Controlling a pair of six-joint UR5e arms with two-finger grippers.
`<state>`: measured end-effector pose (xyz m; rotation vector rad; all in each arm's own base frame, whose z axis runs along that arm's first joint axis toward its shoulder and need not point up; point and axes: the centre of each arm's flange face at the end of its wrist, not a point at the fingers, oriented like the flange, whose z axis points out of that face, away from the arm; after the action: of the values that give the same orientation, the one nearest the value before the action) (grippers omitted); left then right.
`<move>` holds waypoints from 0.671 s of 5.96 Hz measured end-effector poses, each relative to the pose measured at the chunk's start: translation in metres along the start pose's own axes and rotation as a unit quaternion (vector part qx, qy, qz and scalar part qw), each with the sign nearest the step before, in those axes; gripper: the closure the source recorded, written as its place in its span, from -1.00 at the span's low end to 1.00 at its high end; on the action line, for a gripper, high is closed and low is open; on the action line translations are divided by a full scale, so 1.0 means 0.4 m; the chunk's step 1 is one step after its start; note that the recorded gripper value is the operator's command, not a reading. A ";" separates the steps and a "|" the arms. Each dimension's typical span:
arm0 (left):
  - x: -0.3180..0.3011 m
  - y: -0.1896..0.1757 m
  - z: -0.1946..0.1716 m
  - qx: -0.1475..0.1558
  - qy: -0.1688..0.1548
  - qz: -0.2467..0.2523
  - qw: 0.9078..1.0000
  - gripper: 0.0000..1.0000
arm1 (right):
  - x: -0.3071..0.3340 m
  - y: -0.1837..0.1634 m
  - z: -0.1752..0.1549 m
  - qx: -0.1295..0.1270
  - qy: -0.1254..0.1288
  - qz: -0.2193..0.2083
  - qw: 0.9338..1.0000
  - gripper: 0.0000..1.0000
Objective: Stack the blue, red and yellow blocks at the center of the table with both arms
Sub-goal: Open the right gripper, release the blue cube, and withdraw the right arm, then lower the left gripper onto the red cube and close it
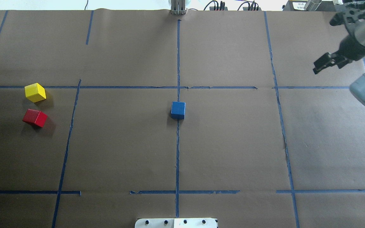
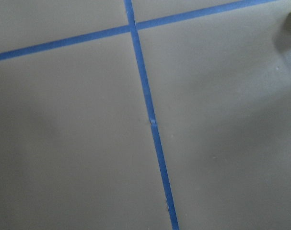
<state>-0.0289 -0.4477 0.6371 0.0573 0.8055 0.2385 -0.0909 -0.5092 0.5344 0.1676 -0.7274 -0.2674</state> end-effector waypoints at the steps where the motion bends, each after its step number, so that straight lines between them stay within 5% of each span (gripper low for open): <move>1: 0.013 -0.032 -0.018 0.008 -0.002 0.008 1.000 -1.00 | 0.113 0.147 -0.020 -0.008 0.011 0.003 1.000 -0.99; 2: 0.027 -0.057 -0.036 0.017 -0.005 0.018 1.000 -1.00 | 0.203 0.264 -0.040 -0.012 0.019 0.025 0.999 -0.99; 4: 0.071 -0.132 -0.088 0.047 -0.009 0.051 0.998 -1.00 | 0.294 0.390 -0.071 -0.013 -0.005 0.082 0.997 -1.00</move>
<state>-0.0253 -0.4938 0.5853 0.1884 0.7971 0.2965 0.0410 -0.3938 0.6260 0.0816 -0.7422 -0.1210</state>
